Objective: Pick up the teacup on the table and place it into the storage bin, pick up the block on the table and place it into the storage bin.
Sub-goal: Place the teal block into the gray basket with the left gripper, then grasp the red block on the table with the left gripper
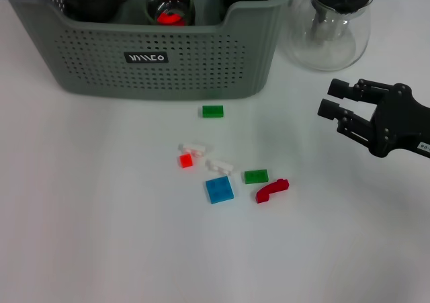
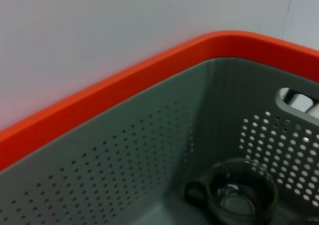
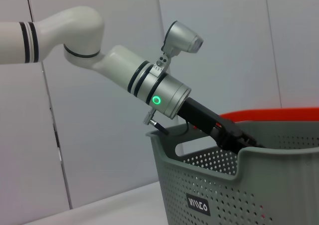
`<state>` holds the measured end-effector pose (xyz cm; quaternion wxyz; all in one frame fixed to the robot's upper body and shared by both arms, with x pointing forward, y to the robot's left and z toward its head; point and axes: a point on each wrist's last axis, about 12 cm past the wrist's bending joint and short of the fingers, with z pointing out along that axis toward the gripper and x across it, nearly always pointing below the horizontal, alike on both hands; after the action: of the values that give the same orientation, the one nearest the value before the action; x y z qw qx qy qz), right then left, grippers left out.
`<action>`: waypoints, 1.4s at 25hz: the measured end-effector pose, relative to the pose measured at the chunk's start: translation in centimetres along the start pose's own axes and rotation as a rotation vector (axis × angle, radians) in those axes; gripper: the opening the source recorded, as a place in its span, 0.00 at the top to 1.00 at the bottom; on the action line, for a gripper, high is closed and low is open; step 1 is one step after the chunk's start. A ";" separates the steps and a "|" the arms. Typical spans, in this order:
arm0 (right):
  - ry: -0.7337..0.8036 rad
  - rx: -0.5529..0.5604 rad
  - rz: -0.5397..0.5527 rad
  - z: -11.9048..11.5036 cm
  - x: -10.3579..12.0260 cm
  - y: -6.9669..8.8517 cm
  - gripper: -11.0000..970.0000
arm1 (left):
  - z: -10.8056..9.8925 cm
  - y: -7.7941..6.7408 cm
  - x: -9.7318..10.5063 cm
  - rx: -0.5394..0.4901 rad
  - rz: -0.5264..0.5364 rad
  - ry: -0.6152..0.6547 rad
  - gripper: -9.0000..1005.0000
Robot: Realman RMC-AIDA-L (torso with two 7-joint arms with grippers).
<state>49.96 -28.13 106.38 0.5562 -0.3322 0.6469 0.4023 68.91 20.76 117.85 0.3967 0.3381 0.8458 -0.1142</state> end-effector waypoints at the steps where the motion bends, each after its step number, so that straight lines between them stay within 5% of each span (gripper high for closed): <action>1: 0.000 0.000 0.000 0.0 0.0 0.0 0.57 | 0.1 -0.1 -0.1 -0.004 0.001 -0.002 0.58; 7: 0.003 0.005 0.002 -0.1 0.1 0.0 0.57 | -0.5 -0.2 -0.3 -0.016 -0.022 -0.063 0.55; 12: 0.003 0.006 0.004 -0.2 0.1 0.0 0.57 | -4.3 -0.7 0.1 0.042 -0.084 -0.276 0.51; 18: 0.004 0.005 0.003 -0.1 0.0 -0.1 0.57 | -10.4 -4.4 5.5 0.358 0.063 -0.600 0.52; 21: 0.004 0.006 0.004 0.0 0.0 -0.1 0.57 | -11.4 -6.0 9.1 0.440 0.162 -0.671 0.52; 29: 0.013 0.018 0.011 -0.2 0.2 -0.1 0.57 | -9.0 -9.5 20.0 0.461 0.166 -0.650 0.52; 35: 0.031 0.025 0.004 -0.9 0.2 -0.4 0.57 | -5.5 -11.5 22.8 0.424 0.187 -0.528 0.52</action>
<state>49.91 -29.06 106.22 0.5496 -0.3302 0.6608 0.3902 47.63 25.72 103.49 0.5316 0.4477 0.6368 -0.3338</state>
